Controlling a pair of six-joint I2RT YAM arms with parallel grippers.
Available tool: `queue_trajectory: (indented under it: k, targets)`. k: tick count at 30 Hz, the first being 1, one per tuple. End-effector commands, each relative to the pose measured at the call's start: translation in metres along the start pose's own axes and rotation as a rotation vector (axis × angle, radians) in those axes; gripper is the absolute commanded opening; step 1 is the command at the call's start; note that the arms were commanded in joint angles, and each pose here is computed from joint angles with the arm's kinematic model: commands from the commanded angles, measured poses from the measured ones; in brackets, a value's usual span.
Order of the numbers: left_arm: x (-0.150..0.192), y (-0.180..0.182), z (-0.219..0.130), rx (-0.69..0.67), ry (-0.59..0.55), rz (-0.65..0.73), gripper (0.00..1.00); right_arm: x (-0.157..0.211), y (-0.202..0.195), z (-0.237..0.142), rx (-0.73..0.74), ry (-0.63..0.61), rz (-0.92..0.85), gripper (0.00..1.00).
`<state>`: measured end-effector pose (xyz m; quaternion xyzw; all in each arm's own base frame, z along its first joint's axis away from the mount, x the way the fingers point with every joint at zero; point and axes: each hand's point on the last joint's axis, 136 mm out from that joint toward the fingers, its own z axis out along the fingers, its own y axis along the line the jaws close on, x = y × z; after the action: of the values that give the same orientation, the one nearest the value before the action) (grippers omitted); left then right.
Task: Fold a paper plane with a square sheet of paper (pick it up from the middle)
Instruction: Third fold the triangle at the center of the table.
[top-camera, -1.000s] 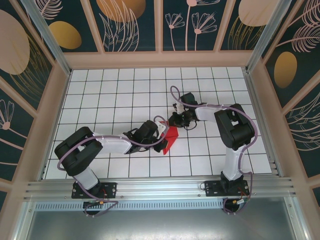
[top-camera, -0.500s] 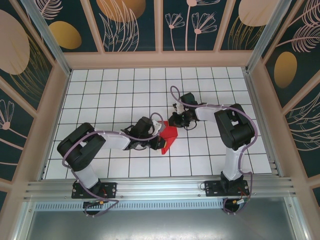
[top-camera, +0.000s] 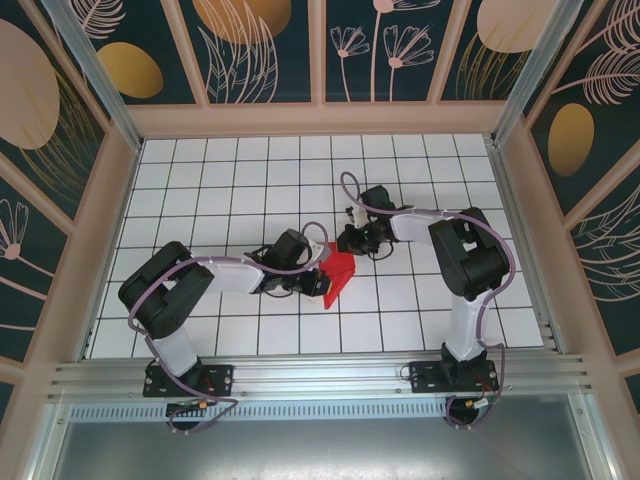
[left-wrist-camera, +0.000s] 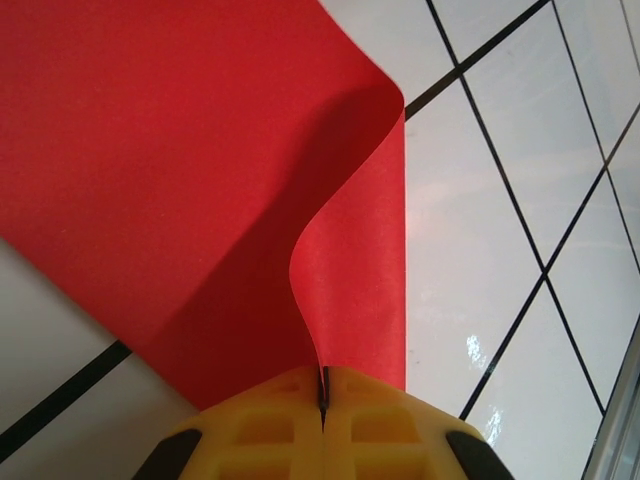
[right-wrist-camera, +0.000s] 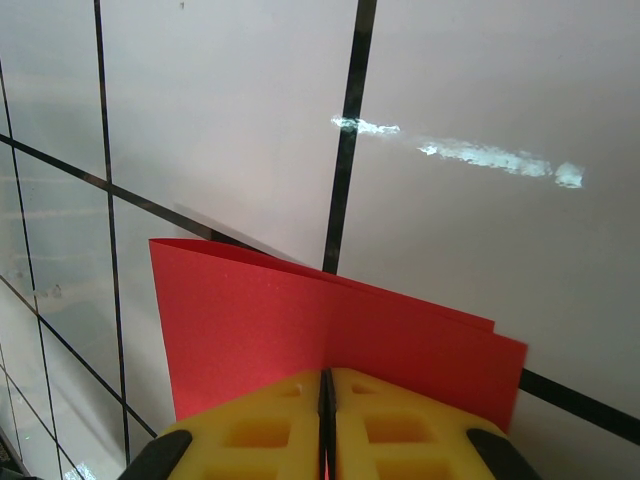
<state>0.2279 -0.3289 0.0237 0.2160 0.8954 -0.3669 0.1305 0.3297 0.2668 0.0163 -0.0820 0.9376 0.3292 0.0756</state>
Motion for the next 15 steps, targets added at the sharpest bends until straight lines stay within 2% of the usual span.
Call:
queue_trajectory:
  k: [1,15]
  targets:
    - [-0.0103,0.0038,-0.0052,-0.048,-0.012,0.021,0.04,0.0295,-0.021,0.0134,0.073,0.098,0.038,0.12]
    - [-0.0048,0.0115,0.0013,-0.065,0.011,0.01,0.05,0.0307,-0.0216,0.0141,0.073,0.103,0.039,0.12]
